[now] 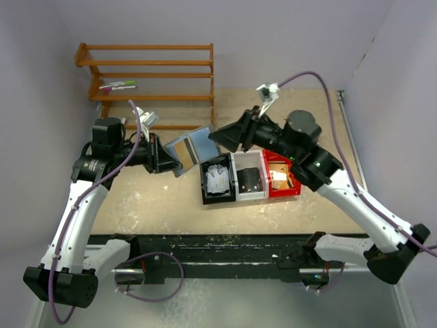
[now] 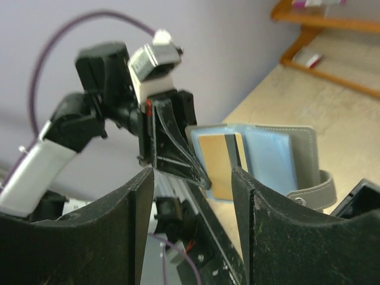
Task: Take the credit cards out of the card holder
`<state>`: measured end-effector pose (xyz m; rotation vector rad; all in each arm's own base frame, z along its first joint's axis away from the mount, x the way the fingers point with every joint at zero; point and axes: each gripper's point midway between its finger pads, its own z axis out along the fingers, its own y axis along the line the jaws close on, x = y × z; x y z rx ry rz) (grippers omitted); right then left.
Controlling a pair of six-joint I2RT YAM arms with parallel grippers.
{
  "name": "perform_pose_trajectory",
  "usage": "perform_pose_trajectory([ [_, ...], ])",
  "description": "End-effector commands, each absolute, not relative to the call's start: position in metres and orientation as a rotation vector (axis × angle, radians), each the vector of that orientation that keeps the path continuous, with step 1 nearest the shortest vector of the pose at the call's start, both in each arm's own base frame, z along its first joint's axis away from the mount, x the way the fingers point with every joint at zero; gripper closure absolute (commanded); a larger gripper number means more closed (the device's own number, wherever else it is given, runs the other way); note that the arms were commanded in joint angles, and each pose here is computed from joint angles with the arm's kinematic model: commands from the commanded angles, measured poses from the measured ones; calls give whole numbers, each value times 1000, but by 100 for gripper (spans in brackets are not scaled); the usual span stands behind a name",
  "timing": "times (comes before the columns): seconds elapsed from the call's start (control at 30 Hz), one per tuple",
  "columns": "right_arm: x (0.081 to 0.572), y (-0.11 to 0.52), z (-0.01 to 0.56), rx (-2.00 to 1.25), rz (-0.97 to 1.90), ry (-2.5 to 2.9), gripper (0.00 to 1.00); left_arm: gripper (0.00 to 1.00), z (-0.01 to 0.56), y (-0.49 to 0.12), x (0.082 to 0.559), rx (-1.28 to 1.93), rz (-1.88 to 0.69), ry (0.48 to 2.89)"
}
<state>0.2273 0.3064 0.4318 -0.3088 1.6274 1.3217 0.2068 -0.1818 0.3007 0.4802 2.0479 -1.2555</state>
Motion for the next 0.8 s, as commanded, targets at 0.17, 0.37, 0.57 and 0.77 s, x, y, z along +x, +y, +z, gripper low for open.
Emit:
perform_pose_trajectory([
  [0.17,208,350,385,-585,1459,1755,45,97,332,-190,185,664,-1354,1898],
  [0.37,196,350,363,-655,1483,1815,48,97,346,-195,165,768,-1496,1820],
  [0.57,196,354,356,-681,1498,1820,54,97,355,-197,154,829,-1569,1768],
  [0.77,193,362,364,-714,1577,1754,61,97,357,-197,151,848,-1597,1753],
])
